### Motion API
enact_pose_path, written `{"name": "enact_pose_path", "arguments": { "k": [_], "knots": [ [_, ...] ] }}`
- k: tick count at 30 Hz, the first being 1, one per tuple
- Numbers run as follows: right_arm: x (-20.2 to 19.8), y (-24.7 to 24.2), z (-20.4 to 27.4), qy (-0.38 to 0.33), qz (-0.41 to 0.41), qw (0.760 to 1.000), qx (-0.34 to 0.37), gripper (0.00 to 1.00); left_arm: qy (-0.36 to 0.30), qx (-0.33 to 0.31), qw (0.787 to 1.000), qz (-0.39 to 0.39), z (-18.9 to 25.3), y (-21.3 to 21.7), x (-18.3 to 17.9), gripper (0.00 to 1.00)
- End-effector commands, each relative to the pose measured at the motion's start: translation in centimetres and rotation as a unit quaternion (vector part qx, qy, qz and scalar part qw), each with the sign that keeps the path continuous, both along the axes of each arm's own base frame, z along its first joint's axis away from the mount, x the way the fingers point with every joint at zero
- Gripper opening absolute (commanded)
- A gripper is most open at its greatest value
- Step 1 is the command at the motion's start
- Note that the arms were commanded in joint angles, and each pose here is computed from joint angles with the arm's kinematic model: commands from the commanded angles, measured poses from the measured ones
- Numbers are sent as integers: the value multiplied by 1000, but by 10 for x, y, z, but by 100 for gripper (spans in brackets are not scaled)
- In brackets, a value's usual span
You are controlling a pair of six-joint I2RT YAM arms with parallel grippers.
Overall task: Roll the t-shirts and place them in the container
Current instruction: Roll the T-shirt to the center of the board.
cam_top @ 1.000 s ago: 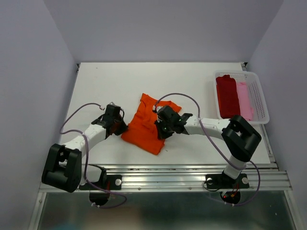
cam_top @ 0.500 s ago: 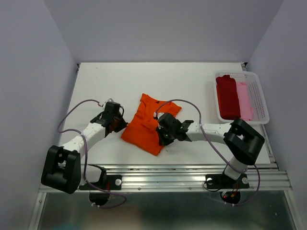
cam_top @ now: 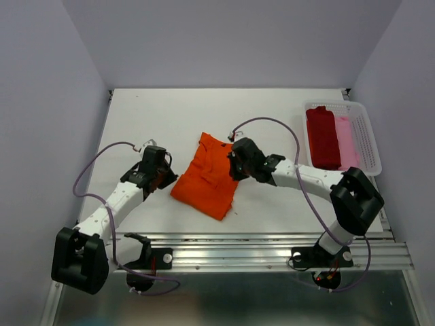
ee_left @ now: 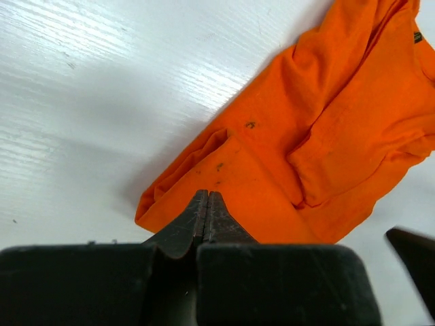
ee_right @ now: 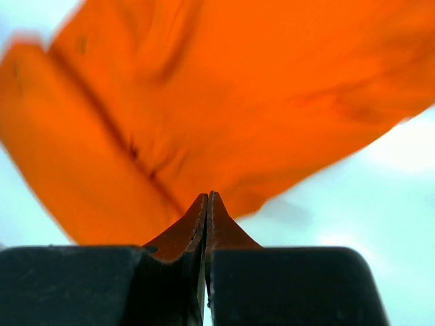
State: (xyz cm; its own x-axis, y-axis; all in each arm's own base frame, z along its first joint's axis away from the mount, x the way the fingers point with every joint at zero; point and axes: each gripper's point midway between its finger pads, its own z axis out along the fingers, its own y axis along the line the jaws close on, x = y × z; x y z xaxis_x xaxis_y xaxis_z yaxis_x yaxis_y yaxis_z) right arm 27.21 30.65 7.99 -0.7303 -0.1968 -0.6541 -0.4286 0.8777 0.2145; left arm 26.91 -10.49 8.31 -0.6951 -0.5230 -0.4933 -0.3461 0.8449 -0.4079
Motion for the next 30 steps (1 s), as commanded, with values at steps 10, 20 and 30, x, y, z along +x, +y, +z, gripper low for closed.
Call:
{"name": "enact_pose_path", "arguments": {
  "k": [10, 20, 30],
  "knots": [
    [128, -46, -18, -30, -124, 991, -39, 1, 51, -15, 999, -4, -45, -15, -20, 0],
    [83, -75, -61, 28, -166, 984, -49, 1, 49, 22, 998, -19, -52, -19, 14, 0],
    [41, -106, -35, 10, -207, 978, -13, 1, 41, 41, 998, -39, -39, -27, 40, 0]
  ]
}}
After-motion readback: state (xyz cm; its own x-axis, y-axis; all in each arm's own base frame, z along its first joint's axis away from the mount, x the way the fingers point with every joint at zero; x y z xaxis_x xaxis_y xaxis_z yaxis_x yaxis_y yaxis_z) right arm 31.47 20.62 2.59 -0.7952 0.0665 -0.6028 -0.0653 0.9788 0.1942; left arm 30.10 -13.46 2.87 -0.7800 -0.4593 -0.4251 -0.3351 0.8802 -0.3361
